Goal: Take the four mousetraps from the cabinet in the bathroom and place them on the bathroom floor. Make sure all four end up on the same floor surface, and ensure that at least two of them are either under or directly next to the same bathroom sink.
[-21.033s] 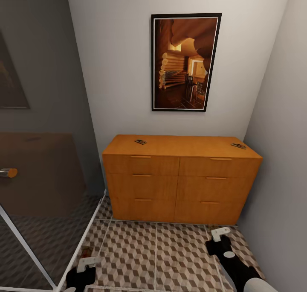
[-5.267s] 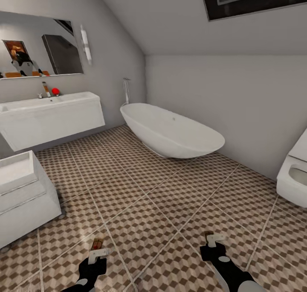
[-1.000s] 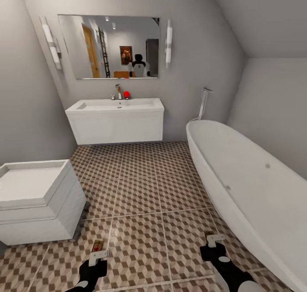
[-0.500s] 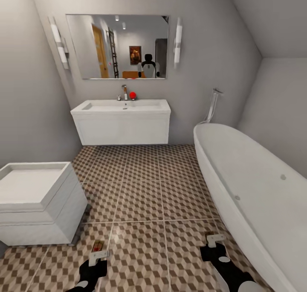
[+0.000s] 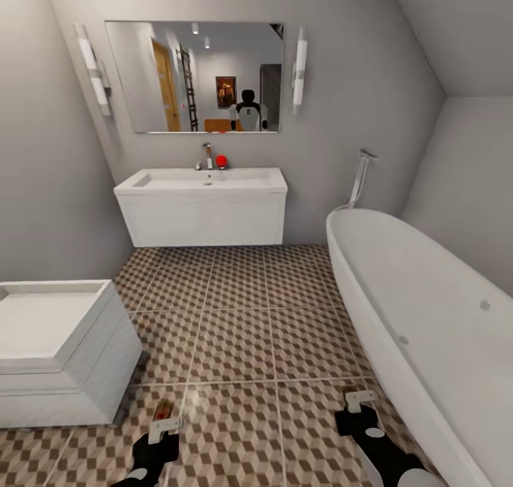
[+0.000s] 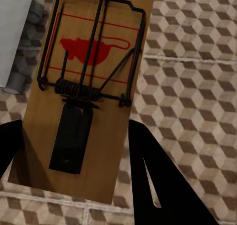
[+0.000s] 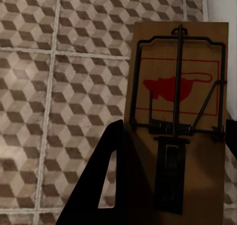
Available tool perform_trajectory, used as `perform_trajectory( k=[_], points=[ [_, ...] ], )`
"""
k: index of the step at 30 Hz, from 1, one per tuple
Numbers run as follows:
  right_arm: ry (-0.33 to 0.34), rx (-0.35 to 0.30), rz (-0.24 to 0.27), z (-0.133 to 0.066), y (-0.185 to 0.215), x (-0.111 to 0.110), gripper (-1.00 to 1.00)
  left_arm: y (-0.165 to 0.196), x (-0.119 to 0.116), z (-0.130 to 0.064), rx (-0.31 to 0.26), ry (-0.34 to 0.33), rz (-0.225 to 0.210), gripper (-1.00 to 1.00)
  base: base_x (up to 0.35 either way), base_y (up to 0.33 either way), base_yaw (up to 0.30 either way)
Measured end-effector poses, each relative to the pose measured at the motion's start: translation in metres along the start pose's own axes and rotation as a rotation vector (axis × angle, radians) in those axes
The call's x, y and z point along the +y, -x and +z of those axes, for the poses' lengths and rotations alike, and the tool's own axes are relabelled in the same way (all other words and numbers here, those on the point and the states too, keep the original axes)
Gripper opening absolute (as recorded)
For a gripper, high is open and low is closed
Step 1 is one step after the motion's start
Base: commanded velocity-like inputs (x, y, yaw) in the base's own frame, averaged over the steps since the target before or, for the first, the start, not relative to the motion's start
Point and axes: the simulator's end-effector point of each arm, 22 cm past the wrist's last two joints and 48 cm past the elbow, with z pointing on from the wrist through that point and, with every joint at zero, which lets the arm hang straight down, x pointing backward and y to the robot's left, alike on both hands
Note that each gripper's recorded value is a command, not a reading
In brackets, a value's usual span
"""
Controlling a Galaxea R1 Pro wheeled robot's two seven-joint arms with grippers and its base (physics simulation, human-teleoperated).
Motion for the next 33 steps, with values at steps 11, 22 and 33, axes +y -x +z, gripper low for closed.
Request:
perform_trajectory(
  k=[11, 22, 33],
  points=[
    [0.0, 0.0, 0.001, 0.0001, 0.0001, 0.0, -1.0, 0.0, 0.0, 0.0, 0.0, 0.0, 0.0, -1.0, 0.181, -0.189, 0.063],
    [0.0, 0.0, 0.0, 0.0001, 0.0, 0.0001, -1.0, 0.0, 0.0001, 0.0001, 0.0, 0.0, 0.0, -1.0, 0.124, 0.037, 0.217],
    [0.0, 0.0, 0.0, 0.0, 0.0, 0.0, -1.0, 0.0, -0.0001, 0.0, 0.0, 0.0, 0.0, -1.0, 0.167, 0.013, 0.084]
  ],
)
